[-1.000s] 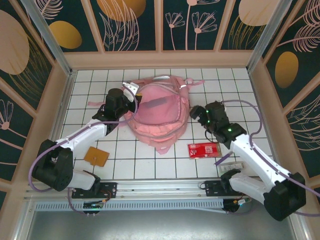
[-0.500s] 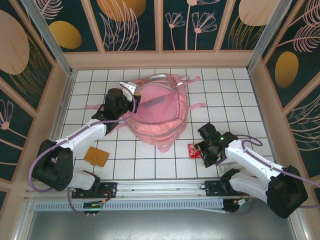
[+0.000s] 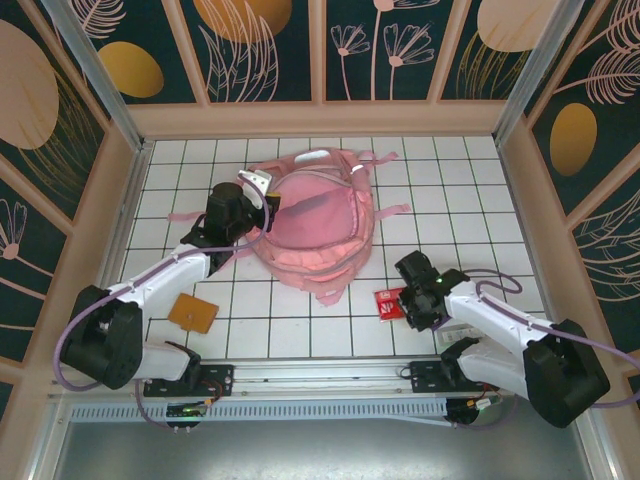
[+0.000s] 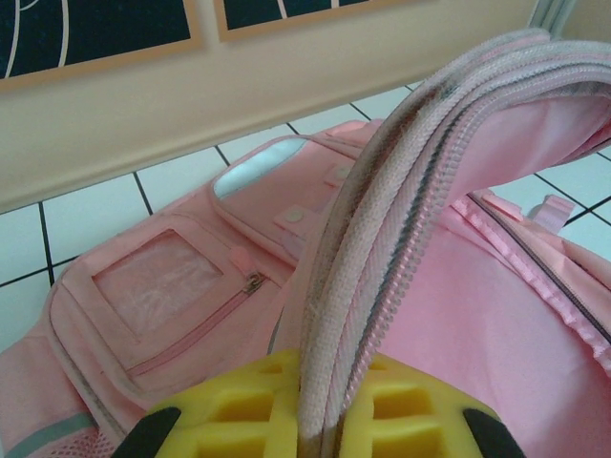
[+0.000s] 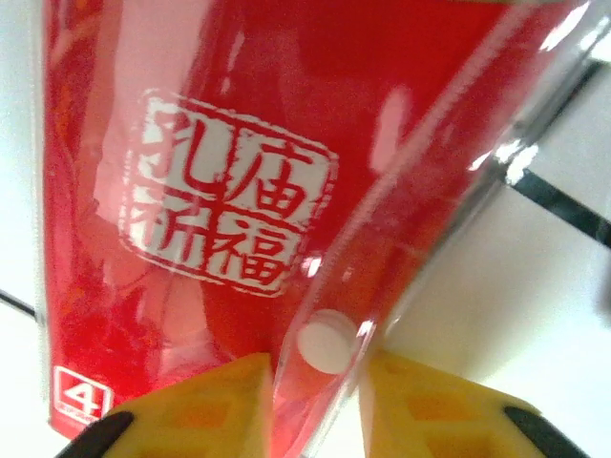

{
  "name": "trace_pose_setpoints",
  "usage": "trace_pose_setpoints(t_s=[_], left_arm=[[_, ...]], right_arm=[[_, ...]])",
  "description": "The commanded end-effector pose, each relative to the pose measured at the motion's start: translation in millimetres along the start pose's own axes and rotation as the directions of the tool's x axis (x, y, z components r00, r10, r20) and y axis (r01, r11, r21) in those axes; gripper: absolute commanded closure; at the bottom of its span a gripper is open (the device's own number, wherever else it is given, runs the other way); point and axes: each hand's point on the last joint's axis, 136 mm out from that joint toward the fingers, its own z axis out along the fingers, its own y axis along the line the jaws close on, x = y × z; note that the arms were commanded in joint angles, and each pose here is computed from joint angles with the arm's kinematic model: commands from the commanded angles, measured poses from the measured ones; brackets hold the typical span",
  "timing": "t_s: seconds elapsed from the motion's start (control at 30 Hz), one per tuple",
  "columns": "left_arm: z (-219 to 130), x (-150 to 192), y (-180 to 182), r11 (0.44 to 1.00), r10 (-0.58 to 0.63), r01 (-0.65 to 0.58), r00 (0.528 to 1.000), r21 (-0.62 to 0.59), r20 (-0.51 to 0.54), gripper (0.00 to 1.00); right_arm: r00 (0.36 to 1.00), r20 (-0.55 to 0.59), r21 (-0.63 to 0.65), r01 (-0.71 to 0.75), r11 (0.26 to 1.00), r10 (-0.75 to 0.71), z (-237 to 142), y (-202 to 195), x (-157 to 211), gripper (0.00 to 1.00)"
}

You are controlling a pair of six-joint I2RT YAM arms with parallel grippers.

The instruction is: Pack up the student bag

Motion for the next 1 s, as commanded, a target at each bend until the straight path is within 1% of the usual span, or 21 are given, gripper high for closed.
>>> trace_pose_setpoints(t_s=[0.0,0.1,0.17,0.33,0.43,0.53,0.6,0.67,0.77,0.8,0.87,0.93,0.97], left_arm=[[-9.2,-12.1,4.8,1.0,-0.01,0.011,0.999,-0.017,0.043,0.97],[-9.5,-14.0,-1.0,1.0,-0.021,0.02,0.999,0.018,0.046,0.97],[-9.7,-16.4,-3.9,0.999,-0.033,0.031,0.998,0.035,0.048,0.97],[-13.6,-27.9,-7.6,0.996,-0.074,0.071,0.995,0.058,0.06,0.96],[-13.6,-36.6,-9.6,0.993,-0.103,0.099,0.993,0.071,0.06,0.96],[-12.5,-44.9,-9.9,0.985,-0.159,0.154,0.985,0.079,0.062,0.97],[-9.8,-47.0,-11.7,0.979,-0.188,0.183,0.981,0.09,0.047,0.98],[-6.8,-47.3,-15.5,0.975,-0.197,0.193,0.98,0.111,0.03,0.99],[-5.3,-49.0,-26.9,0.963,-0.206,0.2,0.978,0.179,0.016,1.0],[-6.0,-51.2,-30.3,0.957,-0.218,0.21,0.976,0.2,0.02,1.0],[-8.6,-58.2,-38.9,0.933,-0.266,0.247,0.963,0.262,0.038,1.0],[-13.9,-68.7,-52.0,0.897,-0.305,0.268,0.951,0.351,0.054,1.0],[-17.3,-76.2,-57.7,0.877,-0.327,0.28,0.943,0.391,0.057,1.0]], right_arm=[[0.98,0.162,-0.191,0.149,0.97,-0.119,-15.7,53.4,-17.2,0.84],[0.961,0.198,-0.25,0.24,0.938,-0.193,-34.4,72.6,-15.6,0.96],[0.952,0.211,-0.277,0.277,0.92,-0.223,-45.3,81.6,-14.6,0.99],[0.931,0.227,-0.354,0.354,0.866,-0.287,-74.0,103.5,-3.4,1.0],[0.93,0.21,-0.425,0.364,0.829,-0.3,-97.8,120.3,8.5,1.0],[0.924,0.188,-0.517,0.382,0.766,-0.334,-129.0,142.7,27.0,1.0],[0.916,0.154,-0.586,0.387,0.712,-0.371,-147.7,160.4,41.6,1.0],[0.91,0.117,-0.619,0.381,0.687,-0.399,-157.1,172.3,52.4,1.0],[0.901,0.071,-0.633,0.372,0.679,-0.427,-155.9,190.3,64.0,1.0],[0.904,0.063,-0.629,0.365,0.687,-0.423,-152.3,198.2,65.2,1.0],[0.929,0.036,-0.6,0.315,0.735,-0.369,-135.9,208.4,62.0,1.0],[0.951,0.012,-0.605,0.252,0.755,-0.308,-119.4,224.4,59.9,1.0],[0.962,-0.019,-0.604,0.207,0.77,-0.274,-108.3,232.1,59.8,1.0]])
